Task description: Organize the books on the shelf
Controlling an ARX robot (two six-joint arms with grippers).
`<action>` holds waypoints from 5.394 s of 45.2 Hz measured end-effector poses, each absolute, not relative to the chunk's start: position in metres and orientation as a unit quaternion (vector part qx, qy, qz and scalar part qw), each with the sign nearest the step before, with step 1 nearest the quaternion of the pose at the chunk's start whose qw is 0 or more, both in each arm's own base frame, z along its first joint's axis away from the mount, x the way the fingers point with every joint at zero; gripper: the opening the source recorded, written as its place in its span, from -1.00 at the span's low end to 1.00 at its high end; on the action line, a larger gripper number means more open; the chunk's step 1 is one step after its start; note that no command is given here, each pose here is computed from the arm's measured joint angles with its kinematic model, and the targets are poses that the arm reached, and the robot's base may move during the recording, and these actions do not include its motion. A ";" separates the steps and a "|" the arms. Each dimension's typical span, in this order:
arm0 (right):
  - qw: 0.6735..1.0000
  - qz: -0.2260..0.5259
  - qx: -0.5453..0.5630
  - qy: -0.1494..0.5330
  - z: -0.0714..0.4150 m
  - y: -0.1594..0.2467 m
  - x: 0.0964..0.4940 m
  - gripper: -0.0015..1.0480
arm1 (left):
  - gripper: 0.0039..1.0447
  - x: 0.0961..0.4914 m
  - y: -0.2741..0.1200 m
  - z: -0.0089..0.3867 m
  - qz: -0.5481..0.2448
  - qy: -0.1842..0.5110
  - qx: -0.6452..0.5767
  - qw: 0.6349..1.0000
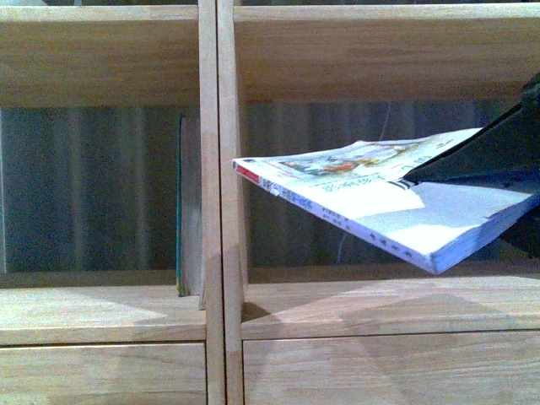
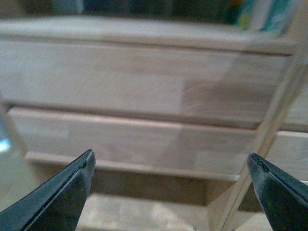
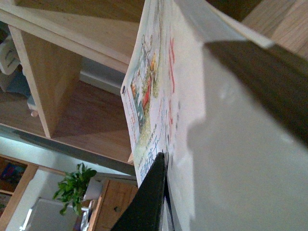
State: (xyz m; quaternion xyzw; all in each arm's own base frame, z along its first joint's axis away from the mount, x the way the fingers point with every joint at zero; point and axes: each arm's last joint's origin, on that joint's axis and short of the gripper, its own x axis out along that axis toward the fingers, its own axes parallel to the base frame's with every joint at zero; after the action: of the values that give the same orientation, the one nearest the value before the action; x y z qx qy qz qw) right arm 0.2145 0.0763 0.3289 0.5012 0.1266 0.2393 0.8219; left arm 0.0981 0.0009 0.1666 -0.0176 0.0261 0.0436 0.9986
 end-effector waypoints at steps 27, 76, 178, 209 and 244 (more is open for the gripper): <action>0.815 0.294 0.484 0.128 0.337 0.104 0.214 -0.79 | 0.86 0.188 0.021 0.250 -0.182 0.055 -0.345 0.919; 0.800 0.360 0.452 0.161 0.331 0.136 0.195 -0.79 | 0.42 0.233 -0.081 0.297 -0.322 0.046 -0.485 0.812; 0.924 0.175 0.332 0.068 0.269 0.019 0.214 0.86 | -0.88 0.315 0.021 0.371 -0.063 -0.090 0.100 0.989; 1.000 0.000 0.012 0.007 0.208 0.000 0.164 -0.80 | -0.88 0.421 0.009 0.358 -0.049 -0.122 0.154 0.979; 1.000 0.001 0.004 0.004 0.175 0.000 0.124 -0.94 | -0.88 0.487 -0.080 0.328 -0.106 -0.130 0.192 0.967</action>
State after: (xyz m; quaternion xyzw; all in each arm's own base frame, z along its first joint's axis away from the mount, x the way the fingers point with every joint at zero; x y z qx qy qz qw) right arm 0.1240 0.0003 0.1746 0.0045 0.0041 0.0011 1.0000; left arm 0.4866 -0.0799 0.3276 0.1924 -0.1296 -0.1056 0.9670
